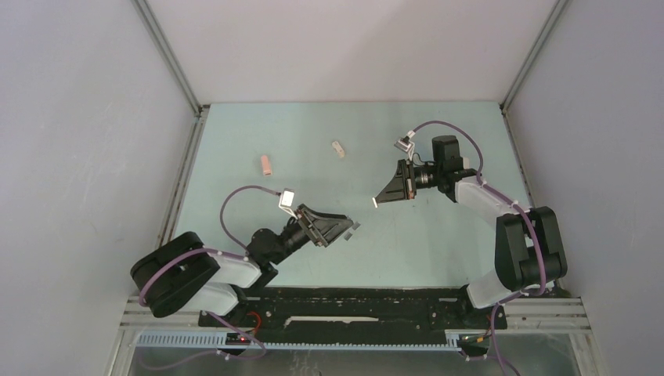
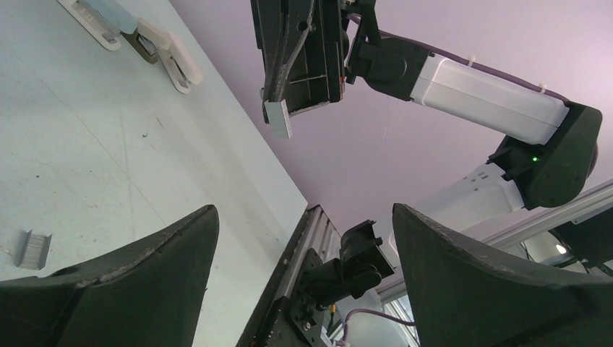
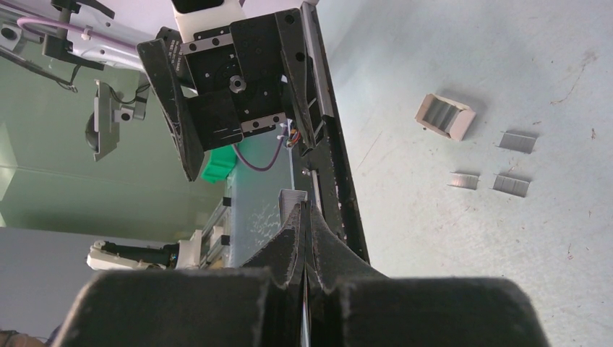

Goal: Unload the staples from the stapler
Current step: Pick up the staple from the center of the board.

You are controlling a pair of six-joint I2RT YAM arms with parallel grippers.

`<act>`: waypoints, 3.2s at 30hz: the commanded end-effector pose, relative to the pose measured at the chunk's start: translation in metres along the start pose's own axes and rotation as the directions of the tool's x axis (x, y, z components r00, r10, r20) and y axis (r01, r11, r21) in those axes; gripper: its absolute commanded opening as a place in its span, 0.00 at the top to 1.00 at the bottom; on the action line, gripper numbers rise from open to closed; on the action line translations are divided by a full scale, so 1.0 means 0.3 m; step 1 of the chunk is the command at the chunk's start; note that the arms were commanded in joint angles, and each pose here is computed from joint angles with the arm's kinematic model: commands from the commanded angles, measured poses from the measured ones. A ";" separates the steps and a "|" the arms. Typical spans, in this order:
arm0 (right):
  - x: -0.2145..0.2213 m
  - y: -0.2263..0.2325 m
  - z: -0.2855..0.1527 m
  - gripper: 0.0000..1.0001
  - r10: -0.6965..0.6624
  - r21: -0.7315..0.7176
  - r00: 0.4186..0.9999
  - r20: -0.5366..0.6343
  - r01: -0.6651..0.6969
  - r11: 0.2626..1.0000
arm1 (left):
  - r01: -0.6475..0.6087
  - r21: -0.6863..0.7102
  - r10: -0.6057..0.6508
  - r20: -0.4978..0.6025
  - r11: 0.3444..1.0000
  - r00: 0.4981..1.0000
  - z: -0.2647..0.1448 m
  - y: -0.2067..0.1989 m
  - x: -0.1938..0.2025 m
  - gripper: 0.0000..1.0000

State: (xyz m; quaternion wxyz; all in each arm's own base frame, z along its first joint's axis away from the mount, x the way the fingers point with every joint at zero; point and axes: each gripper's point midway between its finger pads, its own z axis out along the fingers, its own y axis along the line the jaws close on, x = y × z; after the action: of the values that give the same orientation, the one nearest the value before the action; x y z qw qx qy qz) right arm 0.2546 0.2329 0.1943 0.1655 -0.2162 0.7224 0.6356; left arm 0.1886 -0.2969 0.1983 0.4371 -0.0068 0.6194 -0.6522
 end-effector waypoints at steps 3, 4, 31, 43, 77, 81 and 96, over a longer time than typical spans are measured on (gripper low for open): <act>-0.015 0.050 -0.014 1.00 -0.037 -0.026 0.999 0.011 0.038 0.999 | -0.005 0.083 0.001 0.049 0.997 0.999 0.041 -0.082 -0.049 0.05; -0.015 0.050 -0.015 1.00 -0.033 -0.026 0.999 0.013 0.033 0.999 | -0.004 0.085 0.000 0.050 0.996 0.999 0.040 -0.084 -0.050 0.05; -0.032 0.056 -0.028 1.00 -0.027 -0.033 0.998 0.048 0.029 0.999 | 0.102 0.093 -0.106 0.034 0.990 0.994 0.159 -0.084 -0.052 0.05; -0.035 0.063 -0.030 1.00 -0.027 -0.036 0.998 0.051 0.029 0.999 | 0.169 0.104 -0.174 0.034 0.980 0.984 0.172 -0.101 -0.063 0.05; -0.037 0.065 -0.030 1.00 -0.029 -0.038 0.998 0.051 0.031 0.999 | 0.207 0.117 -0.210 0.016 0.971 0.977 0.192 -0.118 -0.048 0.12; -0.037 0.065 -0.030 1.00 -0.029 -0.037 0.998 0.052 0.031 0.999 | 0.214 0.116 -0.216 0.012 0.970 0.976 0.194 -0.119 -0.044 0.12; -0.039 0.069 -0.033 1.00 -0.032 -0.036 0.998 0.055 0.034 0.999 | 0.215 0.122 -0.217 0.009 0.969 0.976 0.197 -0.125 -0.042 0.12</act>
State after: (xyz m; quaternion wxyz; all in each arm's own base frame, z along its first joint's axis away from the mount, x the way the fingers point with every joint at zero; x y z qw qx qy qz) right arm 0.2574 0.2292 0.2069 0.1740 -0.1977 0.7128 0.6500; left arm 0.2064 -0.3372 0.2213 0.3583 -0.0640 0.6049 -0.7083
